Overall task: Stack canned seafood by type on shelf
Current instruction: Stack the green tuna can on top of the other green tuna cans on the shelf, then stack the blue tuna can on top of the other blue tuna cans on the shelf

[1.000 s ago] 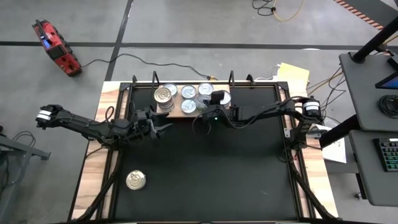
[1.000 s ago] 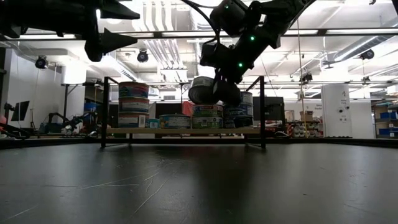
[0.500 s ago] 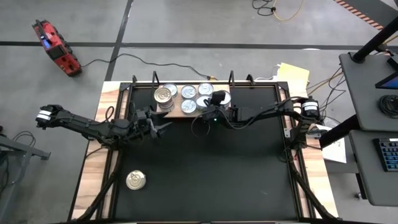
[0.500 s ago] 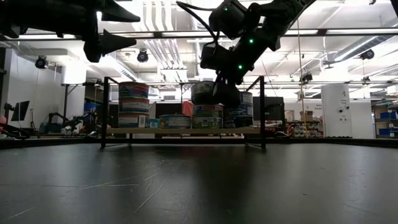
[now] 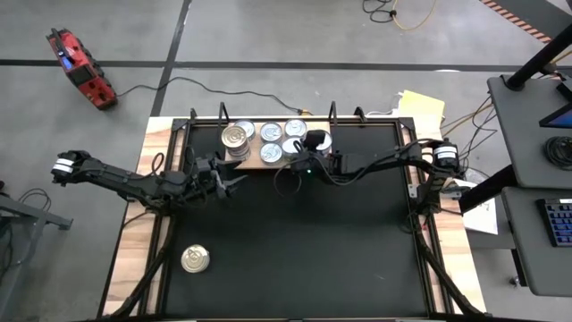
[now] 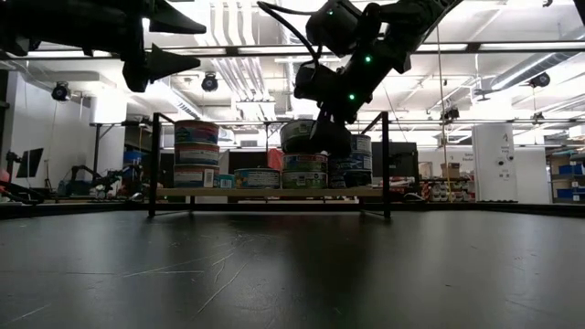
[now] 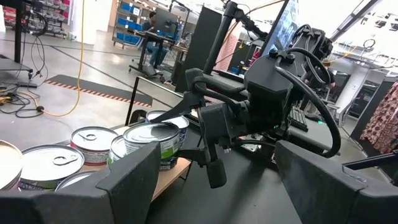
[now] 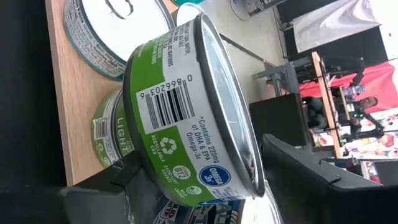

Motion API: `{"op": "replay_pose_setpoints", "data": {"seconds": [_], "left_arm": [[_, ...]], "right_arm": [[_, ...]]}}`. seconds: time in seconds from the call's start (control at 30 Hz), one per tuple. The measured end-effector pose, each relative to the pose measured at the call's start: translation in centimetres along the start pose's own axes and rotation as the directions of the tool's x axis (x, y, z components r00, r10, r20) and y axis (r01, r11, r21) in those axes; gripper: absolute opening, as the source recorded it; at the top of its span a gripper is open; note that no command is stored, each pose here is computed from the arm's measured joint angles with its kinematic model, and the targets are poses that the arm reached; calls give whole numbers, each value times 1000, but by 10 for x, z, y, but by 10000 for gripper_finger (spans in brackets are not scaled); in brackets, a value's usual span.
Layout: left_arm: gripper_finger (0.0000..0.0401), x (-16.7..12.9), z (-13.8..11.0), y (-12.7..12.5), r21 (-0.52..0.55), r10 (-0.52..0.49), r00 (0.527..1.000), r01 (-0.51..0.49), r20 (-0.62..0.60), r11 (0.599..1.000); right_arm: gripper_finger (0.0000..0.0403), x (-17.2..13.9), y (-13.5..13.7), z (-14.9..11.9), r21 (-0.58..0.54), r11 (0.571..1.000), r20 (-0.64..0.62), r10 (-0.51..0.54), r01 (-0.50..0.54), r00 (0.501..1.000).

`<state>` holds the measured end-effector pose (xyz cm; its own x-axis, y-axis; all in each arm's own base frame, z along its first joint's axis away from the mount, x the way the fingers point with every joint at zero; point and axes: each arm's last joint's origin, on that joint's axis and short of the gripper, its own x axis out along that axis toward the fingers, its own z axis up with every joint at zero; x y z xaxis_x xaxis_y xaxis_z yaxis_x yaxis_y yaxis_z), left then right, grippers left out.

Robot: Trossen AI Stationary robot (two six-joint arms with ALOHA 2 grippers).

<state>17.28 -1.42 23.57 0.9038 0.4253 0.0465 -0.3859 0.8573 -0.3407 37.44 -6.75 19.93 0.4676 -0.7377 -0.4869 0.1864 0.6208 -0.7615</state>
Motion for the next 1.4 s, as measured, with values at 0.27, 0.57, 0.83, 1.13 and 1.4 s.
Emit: {"op": "replay_pose_setpoints", "data": {"seconds": [0.27, 0.57, 0.83, 1.13, 1.4], "left_arm": [[300, 0, 0, 0, -6, 0, 1000, 0, -2, 1000], [300, 0, -4, 1, 0, 11, 999, -11, -33, 1000], [300, 0, -5, 2, -1, 16, 999, -16, -48, 1000], [300, 0, -5, 2, -1, 16, 999, -16, -48, 1000], [300, 0, -5, 2, -1, 16, 999, -16, -49, 1000]], "right_arm": [[270, -5, -9, 8, 15, 999, -48, 40, -40, 998], [281, -10, -19, 15, 59, 997, -79, 60, -55, 995], [290, -15, -23, 21, 114, 979, -53, 177, -170, 983], [286, -12, -28, 21, 170, 972, -55, 174, -162, 983], [285, -9, -31, 19, 177, 972, -65, 168, -154, 984]]}}
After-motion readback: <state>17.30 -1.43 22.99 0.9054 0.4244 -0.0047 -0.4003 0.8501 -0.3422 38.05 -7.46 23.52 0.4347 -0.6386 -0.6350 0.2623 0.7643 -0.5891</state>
